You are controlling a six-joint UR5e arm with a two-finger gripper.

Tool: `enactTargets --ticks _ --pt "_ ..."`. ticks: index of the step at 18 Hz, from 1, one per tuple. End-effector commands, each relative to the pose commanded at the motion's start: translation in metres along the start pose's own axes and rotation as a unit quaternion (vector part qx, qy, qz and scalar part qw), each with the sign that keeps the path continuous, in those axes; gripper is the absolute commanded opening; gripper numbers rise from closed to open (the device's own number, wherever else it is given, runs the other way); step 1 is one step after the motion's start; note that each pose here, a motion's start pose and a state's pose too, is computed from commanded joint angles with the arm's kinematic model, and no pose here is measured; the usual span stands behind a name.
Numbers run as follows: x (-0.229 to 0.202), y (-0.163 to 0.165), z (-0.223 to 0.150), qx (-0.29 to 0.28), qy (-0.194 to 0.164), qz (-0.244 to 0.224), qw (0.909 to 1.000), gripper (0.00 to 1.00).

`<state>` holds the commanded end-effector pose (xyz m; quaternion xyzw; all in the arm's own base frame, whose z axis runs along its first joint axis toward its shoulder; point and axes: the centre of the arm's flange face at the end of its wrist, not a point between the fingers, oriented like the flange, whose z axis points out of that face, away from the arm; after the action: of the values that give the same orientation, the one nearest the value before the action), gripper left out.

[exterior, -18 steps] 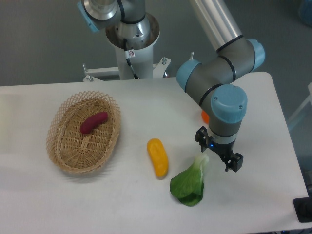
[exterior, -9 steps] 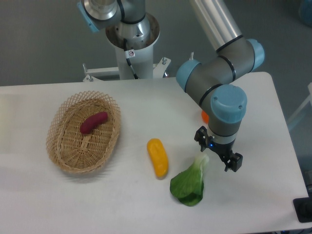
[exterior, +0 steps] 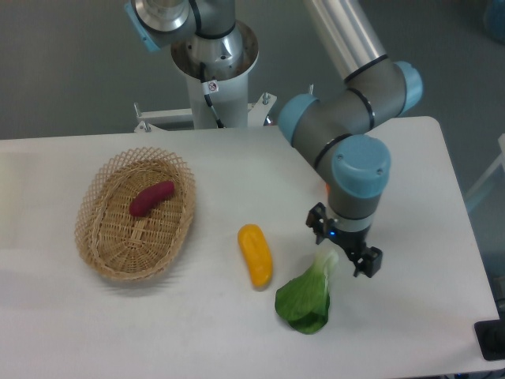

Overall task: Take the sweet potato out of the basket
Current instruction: 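Move the gripper over the wicker basket toward the sweet potato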

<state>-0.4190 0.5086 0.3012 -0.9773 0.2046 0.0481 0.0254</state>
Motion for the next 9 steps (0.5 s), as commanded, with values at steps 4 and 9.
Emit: enactTargets --ticks 4,9 --pt "0.072 -0.046 -0.024 0.013 0.003 -0.011 0.9998 1.0" --pt "0.171 -0.084 -0.04 0.015 0.01 -0.035 0.9992 1.0"
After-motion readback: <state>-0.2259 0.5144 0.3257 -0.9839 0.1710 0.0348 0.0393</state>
